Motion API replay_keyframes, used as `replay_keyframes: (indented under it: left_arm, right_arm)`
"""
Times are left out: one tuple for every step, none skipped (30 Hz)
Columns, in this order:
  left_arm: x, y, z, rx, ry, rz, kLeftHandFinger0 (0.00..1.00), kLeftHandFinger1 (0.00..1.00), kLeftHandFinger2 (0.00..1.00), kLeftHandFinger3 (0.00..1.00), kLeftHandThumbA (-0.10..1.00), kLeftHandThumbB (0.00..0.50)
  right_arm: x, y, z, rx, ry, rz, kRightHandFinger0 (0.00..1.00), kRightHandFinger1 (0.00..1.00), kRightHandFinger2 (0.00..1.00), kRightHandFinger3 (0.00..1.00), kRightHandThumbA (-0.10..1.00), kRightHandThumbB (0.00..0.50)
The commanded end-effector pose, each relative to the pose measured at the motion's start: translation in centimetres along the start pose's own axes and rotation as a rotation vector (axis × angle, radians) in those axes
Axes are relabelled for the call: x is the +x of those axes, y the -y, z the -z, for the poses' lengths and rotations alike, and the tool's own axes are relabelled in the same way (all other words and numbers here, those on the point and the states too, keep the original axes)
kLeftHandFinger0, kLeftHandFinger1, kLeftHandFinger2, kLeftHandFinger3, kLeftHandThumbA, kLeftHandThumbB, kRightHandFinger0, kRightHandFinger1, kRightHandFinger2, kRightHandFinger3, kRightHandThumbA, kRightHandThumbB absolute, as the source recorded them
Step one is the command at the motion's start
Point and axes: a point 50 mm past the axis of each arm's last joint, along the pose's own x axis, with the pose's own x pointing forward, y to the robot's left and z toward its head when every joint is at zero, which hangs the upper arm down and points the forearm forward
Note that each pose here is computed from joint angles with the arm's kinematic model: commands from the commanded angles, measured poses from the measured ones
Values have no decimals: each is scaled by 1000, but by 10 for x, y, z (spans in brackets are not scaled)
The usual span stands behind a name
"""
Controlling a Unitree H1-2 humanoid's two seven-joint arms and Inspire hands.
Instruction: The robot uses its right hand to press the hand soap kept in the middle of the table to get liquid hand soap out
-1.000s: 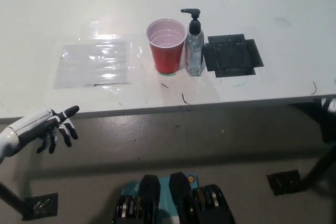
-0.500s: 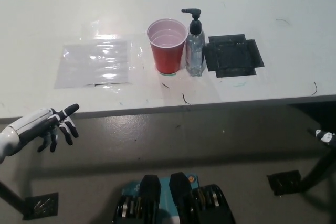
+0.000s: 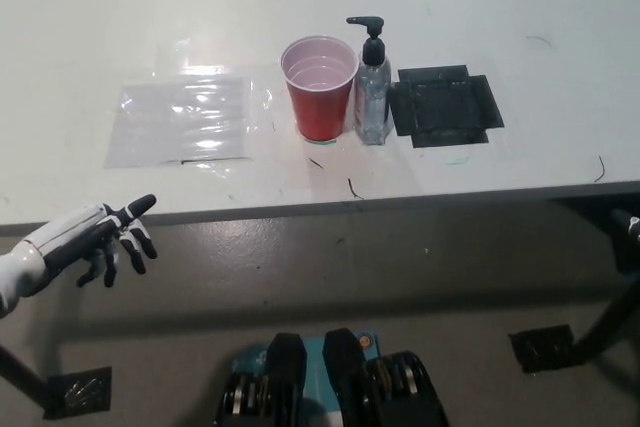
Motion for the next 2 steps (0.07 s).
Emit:
replay_keyframes:
  left_arm:
    - [-1,-11,-9,36,26,-62,133,222,396,643,1000,216]
    - [-1,-11,-9,36,26,-62,133,222,396,643,1000,216]
  right_arm:
    - [9,10,-22,36,46,31,533,670,778,922,1000,260]
    - [9,10,-22,36,46,31,533,670,778,922,1000,260]
